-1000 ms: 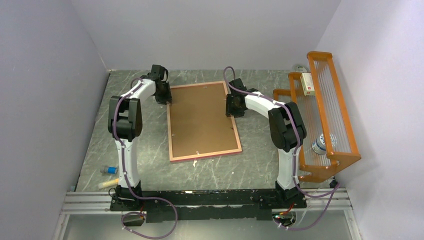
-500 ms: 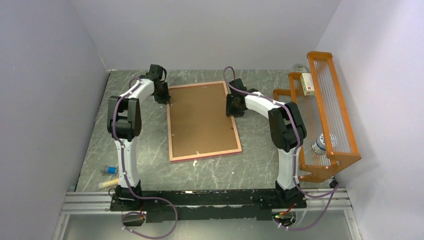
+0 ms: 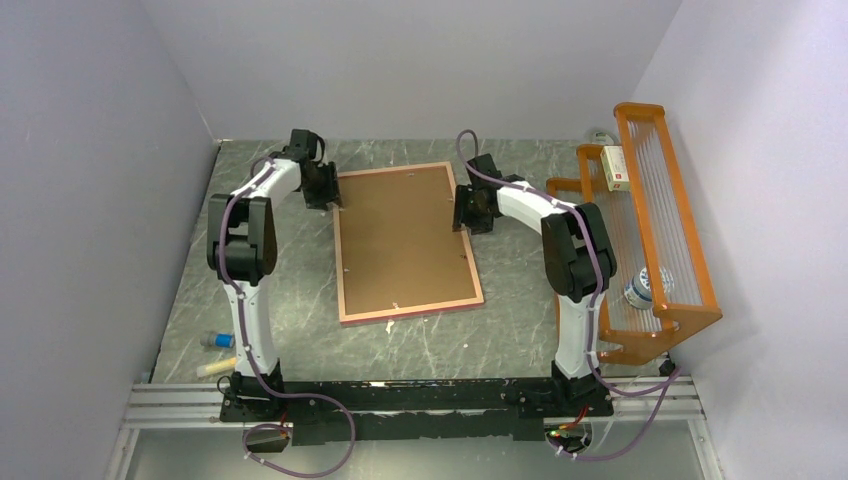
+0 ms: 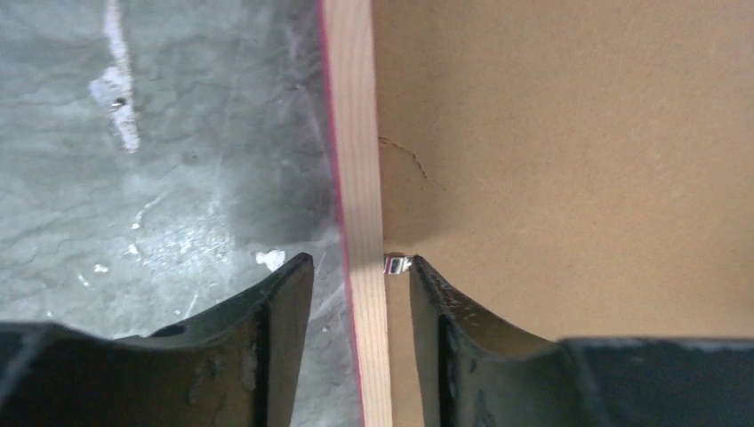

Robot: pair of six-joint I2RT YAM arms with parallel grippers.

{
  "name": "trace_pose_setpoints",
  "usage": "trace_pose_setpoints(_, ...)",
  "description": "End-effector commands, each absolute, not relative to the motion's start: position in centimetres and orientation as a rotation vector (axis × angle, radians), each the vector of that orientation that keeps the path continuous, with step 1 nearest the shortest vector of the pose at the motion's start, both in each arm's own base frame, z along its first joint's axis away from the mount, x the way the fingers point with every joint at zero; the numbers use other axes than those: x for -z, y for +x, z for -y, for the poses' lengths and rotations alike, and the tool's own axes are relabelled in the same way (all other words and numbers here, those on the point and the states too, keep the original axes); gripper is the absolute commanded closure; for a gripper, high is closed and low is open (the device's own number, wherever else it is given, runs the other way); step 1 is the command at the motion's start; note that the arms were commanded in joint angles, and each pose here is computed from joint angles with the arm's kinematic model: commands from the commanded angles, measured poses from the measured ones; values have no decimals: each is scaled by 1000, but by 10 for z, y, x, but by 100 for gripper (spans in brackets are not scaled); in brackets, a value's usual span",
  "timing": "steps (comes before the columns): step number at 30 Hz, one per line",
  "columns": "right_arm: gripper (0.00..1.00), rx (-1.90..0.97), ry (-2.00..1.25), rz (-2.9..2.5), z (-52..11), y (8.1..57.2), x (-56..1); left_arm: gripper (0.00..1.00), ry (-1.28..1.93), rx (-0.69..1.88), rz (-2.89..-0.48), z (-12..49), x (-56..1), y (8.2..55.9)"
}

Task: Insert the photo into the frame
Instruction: Move the photo frame to the center of the board.

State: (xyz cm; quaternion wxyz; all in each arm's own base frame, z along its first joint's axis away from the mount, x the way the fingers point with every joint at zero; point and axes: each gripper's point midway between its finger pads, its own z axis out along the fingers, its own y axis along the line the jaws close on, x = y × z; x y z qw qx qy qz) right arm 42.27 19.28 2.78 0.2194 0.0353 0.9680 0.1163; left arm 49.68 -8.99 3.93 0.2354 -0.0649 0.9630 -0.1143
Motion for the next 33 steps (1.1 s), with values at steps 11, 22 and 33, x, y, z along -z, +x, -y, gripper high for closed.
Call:
trace_pose_setpoints(11, 45, -650, 71, -2665, -228, 422, -40, 37, -377, 743, -2672, 115, -45, 467)
trace_pose_setpoints(22, 45, -741, 92, -2712, -243, 371, -41, 36, -386, 913, -2731, 130, -42, 404)
trace_pose_setpoints(33, 43, -376, 229, -2778, -203, 319, -53, 33, -465, 797, -2717, 115, -60, 341)
